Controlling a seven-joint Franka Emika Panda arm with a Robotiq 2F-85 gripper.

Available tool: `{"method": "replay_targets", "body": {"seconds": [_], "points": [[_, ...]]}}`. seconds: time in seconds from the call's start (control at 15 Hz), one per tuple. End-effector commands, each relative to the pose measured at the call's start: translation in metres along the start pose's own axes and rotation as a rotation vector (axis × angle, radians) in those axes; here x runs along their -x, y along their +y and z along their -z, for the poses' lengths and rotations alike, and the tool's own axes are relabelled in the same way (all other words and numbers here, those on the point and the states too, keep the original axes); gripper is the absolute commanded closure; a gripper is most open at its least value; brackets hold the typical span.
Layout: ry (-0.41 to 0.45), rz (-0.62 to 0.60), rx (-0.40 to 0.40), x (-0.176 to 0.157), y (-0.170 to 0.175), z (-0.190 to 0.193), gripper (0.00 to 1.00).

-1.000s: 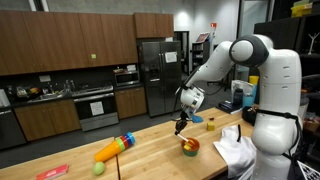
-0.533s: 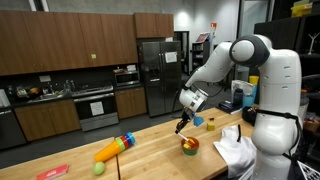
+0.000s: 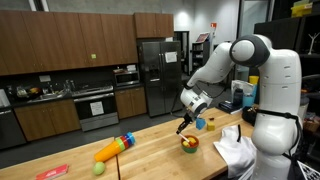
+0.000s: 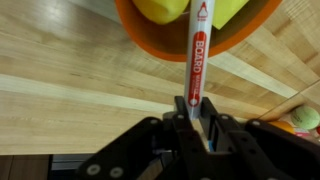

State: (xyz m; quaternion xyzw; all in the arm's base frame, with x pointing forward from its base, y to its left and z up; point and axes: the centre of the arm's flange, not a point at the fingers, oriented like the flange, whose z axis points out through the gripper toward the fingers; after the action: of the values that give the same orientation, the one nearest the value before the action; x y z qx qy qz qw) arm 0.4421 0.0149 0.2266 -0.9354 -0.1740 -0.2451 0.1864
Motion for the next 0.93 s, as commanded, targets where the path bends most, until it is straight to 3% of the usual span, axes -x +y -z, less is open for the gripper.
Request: {"method": "replay_targets", "body": {"seconds": [0.0, 0.2, 0.47, 0.53, 0.6, 0.87], "points": [[-0.003, 0.000, -0.001, 0.002, 0.000, -0.001, 0.77], [-0.005, -0.001, -0.002, 0.002, 0.000, -0.001, 0.57], [-0.005, -0.001, -0.002, 0.002, 0.000, -0.001, 0.56], [-0.005, -0.001, -0.002, 0.002, 0.000, -0.001, 0.31], [-0.010, 0.007, -0.014, 0.002, -0.001, 0.003, 0.31], [-0.037, 0.102, 0.049, -0.001, -0.011, 0.039, 0.07]]}}
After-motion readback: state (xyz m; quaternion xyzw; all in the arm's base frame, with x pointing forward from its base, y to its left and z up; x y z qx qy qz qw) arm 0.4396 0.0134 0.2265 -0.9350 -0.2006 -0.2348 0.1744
